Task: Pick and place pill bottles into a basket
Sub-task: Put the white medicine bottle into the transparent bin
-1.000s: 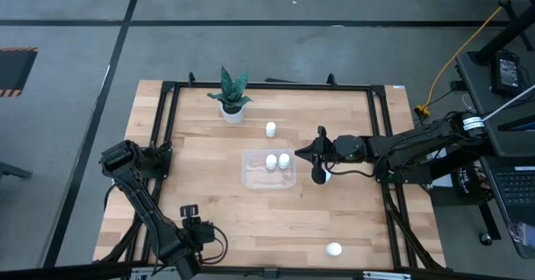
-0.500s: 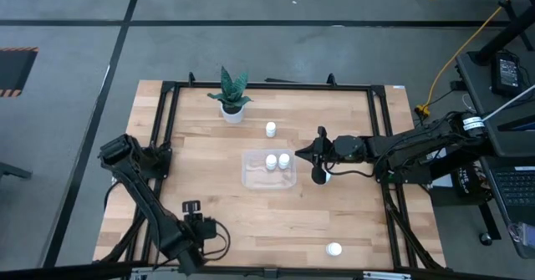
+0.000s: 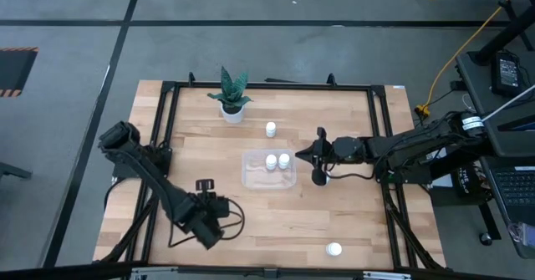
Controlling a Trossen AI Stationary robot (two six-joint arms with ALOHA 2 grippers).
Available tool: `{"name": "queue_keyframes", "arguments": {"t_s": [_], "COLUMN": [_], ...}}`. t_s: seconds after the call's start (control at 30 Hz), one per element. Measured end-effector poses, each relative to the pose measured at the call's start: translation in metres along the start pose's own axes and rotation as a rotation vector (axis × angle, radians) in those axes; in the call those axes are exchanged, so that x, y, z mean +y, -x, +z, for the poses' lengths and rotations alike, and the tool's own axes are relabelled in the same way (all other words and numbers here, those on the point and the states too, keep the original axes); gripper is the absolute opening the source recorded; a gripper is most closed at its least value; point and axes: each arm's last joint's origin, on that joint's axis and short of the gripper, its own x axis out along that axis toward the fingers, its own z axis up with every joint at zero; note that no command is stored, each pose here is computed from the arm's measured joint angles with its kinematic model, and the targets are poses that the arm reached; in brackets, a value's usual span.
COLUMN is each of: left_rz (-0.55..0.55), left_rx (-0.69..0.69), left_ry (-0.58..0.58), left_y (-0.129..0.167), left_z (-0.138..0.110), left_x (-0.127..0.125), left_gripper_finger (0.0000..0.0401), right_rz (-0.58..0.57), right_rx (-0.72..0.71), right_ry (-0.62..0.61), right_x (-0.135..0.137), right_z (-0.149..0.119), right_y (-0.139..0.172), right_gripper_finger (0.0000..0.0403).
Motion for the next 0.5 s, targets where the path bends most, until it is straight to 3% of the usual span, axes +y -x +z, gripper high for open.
{"name": "queue_keyframes", "arguments": {"t_s": [0.5], "left_rz": [0.071], "left_rx": [0.031], "left_ry": [-0.039], "left_y": [-0.022], "left_z": [0.043], "left_x": [0.055], "left_gripper_finger": [0.0154], "right_rz": [0.014], "right_rx": [0.005], "right_ry": [0.143], "right_x": [0.004], "right_z": [-0.002], "right_y": [0.000], "right_gripper_finger": [0.0030]}}
